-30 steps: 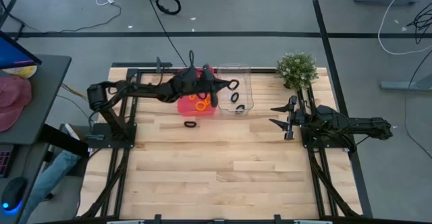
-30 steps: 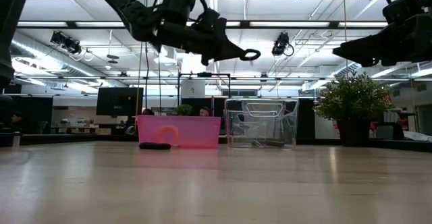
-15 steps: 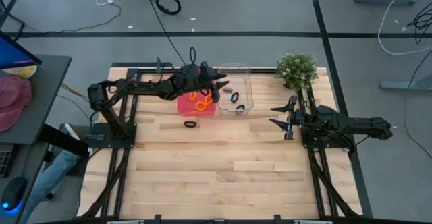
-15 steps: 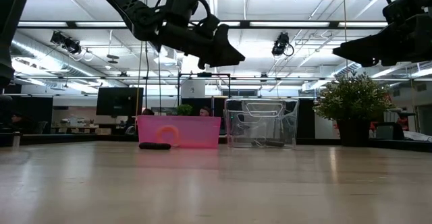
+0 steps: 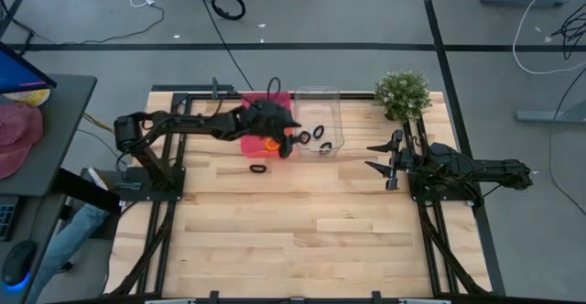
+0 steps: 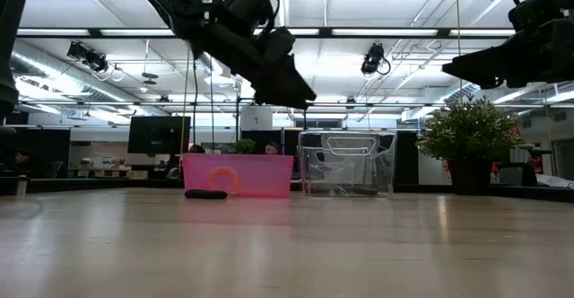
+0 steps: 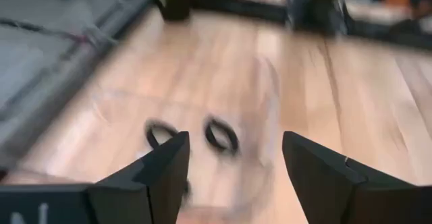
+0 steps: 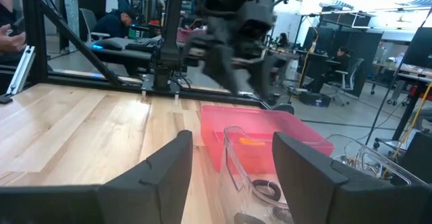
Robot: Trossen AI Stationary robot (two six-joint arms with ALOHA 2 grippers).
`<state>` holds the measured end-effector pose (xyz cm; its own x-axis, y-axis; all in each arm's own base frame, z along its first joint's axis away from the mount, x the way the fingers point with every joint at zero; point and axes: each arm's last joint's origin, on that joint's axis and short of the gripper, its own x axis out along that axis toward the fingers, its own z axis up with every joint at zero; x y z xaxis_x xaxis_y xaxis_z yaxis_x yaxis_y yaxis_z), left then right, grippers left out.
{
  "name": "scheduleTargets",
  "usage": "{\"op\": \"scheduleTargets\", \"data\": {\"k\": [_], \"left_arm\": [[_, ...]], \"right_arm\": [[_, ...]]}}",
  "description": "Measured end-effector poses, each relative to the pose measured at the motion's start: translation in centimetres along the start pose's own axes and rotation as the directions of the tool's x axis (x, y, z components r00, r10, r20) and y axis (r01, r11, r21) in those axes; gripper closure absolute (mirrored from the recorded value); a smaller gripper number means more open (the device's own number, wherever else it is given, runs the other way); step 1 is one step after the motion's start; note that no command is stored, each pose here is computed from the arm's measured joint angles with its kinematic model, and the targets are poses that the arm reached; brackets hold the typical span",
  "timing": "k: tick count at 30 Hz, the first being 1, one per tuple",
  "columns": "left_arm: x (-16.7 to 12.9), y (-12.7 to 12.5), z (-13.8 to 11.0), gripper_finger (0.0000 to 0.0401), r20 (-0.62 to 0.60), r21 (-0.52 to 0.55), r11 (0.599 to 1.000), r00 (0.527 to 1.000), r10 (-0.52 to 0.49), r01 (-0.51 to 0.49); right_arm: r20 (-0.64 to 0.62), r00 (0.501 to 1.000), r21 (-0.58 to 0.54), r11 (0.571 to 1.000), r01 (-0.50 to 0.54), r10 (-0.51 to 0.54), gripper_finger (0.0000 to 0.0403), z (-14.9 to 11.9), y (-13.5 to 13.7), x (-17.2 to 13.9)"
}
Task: Sort spring keychains
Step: Put the black spring keychain into the transparent bin
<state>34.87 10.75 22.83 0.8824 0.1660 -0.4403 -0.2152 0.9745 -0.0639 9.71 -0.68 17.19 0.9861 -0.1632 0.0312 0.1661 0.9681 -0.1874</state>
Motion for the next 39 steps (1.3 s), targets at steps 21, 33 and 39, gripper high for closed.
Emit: {"op": "scheduleTargets", "data": {"k": [21, 33, 39], "left_arm": [[-6.1, -7.5, -7.4, 0.0216, -0.5, 0.118, 0.979, 0.862, -0.085, 0.165], [-8.3, -6.2, -11.3, 0.0227, -0.473, 0.209, 0.978, 0.876, 0.1, 0.001], [-8.3, -5.3, -12.7, 0.0227, -0.486, 0.219, 0.974, 0.86, 0.154, -0.05]], "right_arm": [[0.0, 1.0, 0.0, 1.0, 0.0, 0.0, 0.0195, 0.0, 0.0, 0.0], [0.0, 1.0, 0.0, 1.0, -0.001, 0.001, 0.0195, 0.0, 0.0, 0.0], [0.0, 1.0, 0.0, 1.0, 0.0, 0.0, 0.0195, 0.0, 0.0, 0.0]]}}
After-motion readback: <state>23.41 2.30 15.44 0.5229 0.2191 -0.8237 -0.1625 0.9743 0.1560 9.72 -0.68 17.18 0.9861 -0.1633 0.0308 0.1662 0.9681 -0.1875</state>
